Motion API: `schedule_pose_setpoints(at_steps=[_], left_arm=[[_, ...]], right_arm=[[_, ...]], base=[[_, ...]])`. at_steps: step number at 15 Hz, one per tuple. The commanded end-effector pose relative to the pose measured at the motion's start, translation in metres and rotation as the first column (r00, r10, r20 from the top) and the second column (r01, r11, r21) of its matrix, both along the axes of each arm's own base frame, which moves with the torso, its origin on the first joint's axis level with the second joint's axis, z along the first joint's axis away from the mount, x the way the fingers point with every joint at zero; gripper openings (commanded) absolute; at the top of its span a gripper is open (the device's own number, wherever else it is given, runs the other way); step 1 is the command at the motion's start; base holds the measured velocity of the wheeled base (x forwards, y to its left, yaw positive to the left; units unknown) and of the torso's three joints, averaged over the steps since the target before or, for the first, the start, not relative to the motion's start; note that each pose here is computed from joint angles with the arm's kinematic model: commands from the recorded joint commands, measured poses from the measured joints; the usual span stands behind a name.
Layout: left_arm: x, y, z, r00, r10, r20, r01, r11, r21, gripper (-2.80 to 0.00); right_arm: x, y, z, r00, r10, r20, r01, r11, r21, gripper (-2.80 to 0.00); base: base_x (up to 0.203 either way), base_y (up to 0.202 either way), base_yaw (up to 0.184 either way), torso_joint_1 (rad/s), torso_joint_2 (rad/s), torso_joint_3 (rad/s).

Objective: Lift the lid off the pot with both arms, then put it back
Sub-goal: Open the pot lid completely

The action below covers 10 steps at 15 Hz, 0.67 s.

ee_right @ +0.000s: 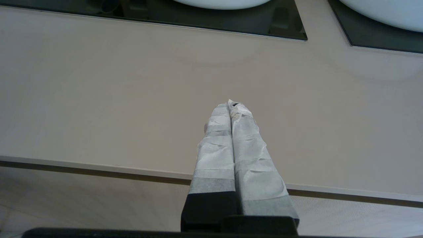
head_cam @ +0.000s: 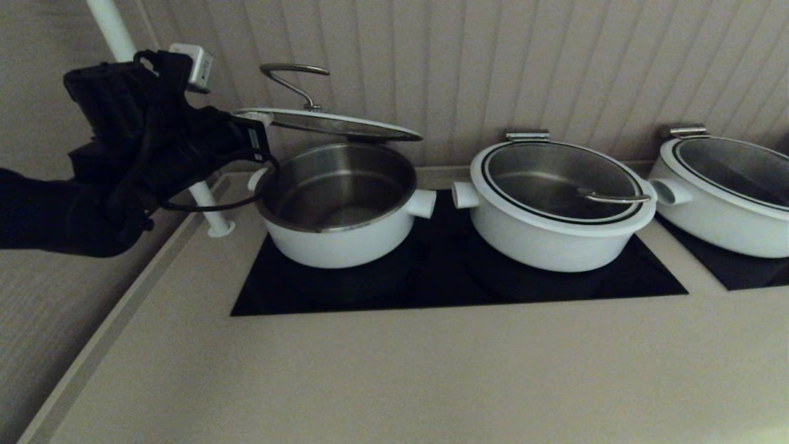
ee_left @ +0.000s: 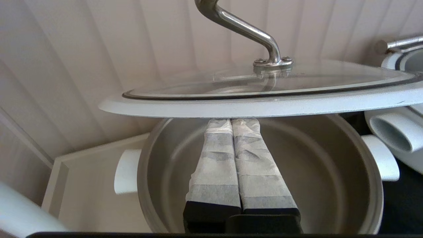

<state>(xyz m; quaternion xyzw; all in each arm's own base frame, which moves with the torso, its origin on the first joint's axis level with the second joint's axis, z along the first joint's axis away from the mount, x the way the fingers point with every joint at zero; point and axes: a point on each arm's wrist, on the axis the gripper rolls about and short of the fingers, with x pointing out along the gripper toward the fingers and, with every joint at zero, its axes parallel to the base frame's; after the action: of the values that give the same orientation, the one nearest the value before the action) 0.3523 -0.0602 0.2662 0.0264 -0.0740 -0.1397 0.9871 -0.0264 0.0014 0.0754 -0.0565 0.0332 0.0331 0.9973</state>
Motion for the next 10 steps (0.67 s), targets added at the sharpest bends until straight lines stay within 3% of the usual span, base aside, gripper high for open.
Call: schedule_pose_setpoints(at_steps=[1, 7, 10], left_arm=[[0.0032, -0.0004, -0.0003, 1.0, 0.0, 0.005, 0.0, 1.0, 0.0, -2.8], [0.0076, -0.0011, -0.0038, 1.0, 0.0, -0.001, 0.0, 1.0, 0.002, -2.8], [0.013, -0.002, 0.0014, 0.999, 0.0, 0.053, 0.0, 1.0, -0.006, -2.8]], right_arm=[[0.0001, 0.0, 0.0, 1.0, 0.001, -0.002, -0.001, 1.0, -0.001, -2.8], [0.0001, 0.0, 0.0, 1.0, 0.001, -0.002, -0.001, 1.0, -0.001, -2.8], [0.0001, 0.0, 0.0, 1.0, 0.001, -0.002, -0.001, 1.0, -0.001, -2.8]], base=[[0.0, 0.0, 0.0, 0.0, 0.0, 0.0], [0.0, 0.0, 0.0, 0.0, 0.0, 0.0], [0.0, 0.0, 0.0, 0.0, 0.0, 0.0]])
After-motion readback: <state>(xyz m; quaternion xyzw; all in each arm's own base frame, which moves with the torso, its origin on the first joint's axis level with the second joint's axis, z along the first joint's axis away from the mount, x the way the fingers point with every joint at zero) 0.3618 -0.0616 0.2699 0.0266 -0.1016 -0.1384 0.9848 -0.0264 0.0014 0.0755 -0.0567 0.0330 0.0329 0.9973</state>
